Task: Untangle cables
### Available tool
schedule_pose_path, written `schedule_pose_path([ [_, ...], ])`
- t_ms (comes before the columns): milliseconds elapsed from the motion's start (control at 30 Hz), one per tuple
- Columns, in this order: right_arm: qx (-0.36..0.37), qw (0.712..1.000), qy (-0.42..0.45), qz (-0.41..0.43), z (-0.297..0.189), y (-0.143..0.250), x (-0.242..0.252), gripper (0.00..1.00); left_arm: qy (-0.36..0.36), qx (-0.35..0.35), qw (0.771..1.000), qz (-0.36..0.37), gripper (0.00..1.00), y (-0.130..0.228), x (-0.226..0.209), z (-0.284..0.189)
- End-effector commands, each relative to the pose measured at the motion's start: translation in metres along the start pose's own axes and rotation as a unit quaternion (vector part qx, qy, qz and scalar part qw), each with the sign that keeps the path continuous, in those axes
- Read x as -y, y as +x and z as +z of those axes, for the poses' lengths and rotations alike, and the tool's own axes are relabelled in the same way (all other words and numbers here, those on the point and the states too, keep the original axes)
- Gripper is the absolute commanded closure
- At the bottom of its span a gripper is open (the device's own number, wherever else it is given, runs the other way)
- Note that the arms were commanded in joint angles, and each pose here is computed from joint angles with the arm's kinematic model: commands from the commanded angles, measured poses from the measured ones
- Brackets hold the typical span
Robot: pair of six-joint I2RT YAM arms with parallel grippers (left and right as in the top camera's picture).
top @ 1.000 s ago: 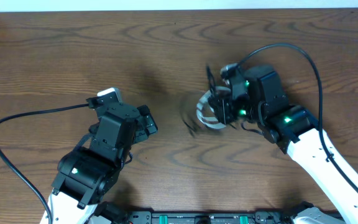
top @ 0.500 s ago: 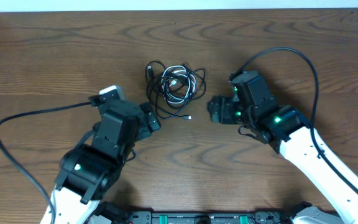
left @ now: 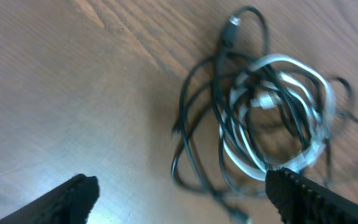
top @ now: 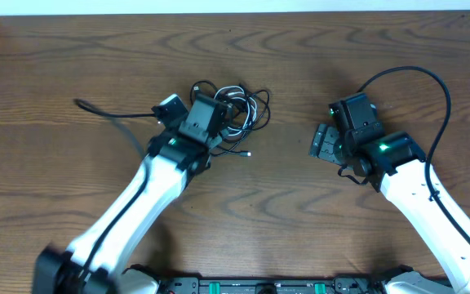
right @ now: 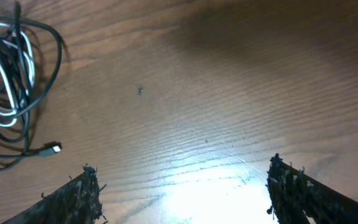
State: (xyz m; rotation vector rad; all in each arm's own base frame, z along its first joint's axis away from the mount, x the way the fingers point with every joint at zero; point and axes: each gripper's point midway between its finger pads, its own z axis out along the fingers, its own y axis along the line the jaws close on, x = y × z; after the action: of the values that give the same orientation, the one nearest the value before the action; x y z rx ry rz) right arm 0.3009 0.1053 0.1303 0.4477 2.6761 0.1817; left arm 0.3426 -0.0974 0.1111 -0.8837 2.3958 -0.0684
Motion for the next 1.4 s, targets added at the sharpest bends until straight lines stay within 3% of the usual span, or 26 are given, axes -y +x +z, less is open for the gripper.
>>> schedule_pose_path([
  [0,0.005,1.0,0.006,0.008,-0.001,-0.003,0.002,0.17,-0.025,0.02,0.999,-0.034,0.11,-0.005,-0.001,0.028],
  [100,0.004,1.0,0.005,0.008,-0.001,-0.002,0.001,0.18,0.006,0.009,0.998,0.069,0.11,0.004,0.022,0.054],
  [167,0.003,1.0,0.005,0.007,-0.001,-0.002,0.002,0.19,0.002,0.003,0.995,0.099,0.11,0.01,0.022,0.067],
  [533,-0.006,1.0,0.013,0.006,-0.001,0.002,0.005,0.19,-0.054,-0.013,0.995,0.079,0.11,0.007,-0.012,0.117],
  [700,-0.006,1.0,0.013,0.006,-0.001,0.003,0.006,0.19,-0.002,-0.054,0.994,0.097,0.11,0.022,0.006,0.126],
  [833,-0.007,1.0,0.013,0.006,-0.001,0.003,0.006,0.19,0.034,-0.071,0.993,0.083,0.02,0.028,0.02,0.126],
  [867,-0.007,1.0,0.013,0.006,-0.001,0.003,0.006,0.18,0.033,-0.069,0.994,0.078,0.06,0.027,0.02,0.126],
  [1033,-0.007,1.0,0.013,0.006,-0.001,0.003,0.006,0.19,0.023,-0.072,0.994,0.078,0.81,0.03,0.016,0.13],
  [1067,-0.008,1.0,0.012,0.006,-0.001,0.003,0.005,0.2,0.02,-0.075,0.994,0.079,0.92,0.031,0.014,0.13],
  [1200,-0.018,1.0,-0.002,0.006,0.0,0.007,0.0,0.23,0.022,-0.083,0.991,0.1,0.93,0.033,0.013,0.126],
  [1367,-0.034,0.999,-0.032,0.007,0.006,0.011,-0.012,0.28,0.066,-0.103,0.981,0.148,0.92,0.028,0.023,0.085],
])
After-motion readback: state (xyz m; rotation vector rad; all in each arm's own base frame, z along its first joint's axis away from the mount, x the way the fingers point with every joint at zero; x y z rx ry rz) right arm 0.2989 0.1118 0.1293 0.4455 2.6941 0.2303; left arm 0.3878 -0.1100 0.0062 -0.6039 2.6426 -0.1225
